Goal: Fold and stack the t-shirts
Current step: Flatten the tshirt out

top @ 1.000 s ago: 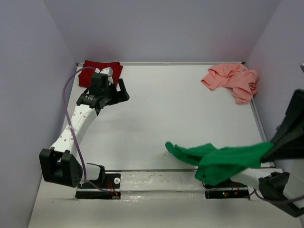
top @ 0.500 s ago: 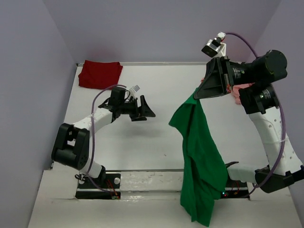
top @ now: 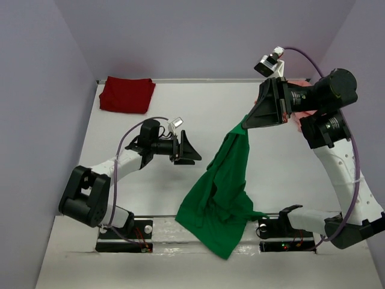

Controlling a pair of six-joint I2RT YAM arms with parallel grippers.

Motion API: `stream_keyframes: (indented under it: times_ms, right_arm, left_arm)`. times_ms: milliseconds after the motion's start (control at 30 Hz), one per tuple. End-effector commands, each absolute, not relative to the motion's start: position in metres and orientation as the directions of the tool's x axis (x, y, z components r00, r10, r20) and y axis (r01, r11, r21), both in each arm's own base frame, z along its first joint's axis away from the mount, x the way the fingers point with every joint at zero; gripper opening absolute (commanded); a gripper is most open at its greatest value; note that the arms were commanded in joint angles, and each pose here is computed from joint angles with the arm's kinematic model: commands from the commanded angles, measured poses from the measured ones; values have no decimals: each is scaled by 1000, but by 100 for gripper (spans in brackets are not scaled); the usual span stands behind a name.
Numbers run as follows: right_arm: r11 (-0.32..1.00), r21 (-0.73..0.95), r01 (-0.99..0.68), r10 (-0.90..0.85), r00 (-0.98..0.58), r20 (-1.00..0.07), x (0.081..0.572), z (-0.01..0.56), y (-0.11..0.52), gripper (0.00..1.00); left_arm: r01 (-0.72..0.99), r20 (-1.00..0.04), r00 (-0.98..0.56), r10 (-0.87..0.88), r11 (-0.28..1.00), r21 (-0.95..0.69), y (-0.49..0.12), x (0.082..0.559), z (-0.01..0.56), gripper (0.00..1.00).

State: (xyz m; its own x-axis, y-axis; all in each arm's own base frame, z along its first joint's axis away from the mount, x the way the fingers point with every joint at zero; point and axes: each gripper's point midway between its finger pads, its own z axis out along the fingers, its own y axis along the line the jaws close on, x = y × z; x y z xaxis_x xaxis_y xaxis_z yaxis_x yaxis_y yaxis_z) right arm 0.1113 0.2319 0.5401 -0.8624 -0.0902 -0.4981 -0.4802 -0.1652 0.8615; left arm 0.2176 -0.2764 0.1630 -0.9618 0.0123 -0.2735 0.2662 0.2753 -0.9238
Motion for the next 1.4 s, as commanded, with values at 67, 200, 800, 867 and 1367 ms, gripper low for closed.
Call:
stream_keyframes:
  times_ms: [67,200,800,867,1367]
  right_arm:
    - [-130,866,-482,12,-874,-485,157,524,244,0]
    - [-69,891,-448,74,-893,-443,200,496,254,0]
    - [59,943,-327,114,-937,-331,365,389,294,0]
    - [50,941,-335,101,-935,-339,375,391,298,0]
    - [43,953,-301,65,-951,-304,417,363,303,0]
  left_arm:
    - [182,-276,-945,-176,419,-890,-231,229,169,96]
    - [70,-411,-831,-374,663,-745,-154,263,179,96]
    - [174,-517,-800,-305,706,-687,-150,217,175,95]
    - [223,-541,-788,-292,684,-695,-157,211,183,93]
    - [229,-366,-930,-14,757,-612,-198,129,124,89]
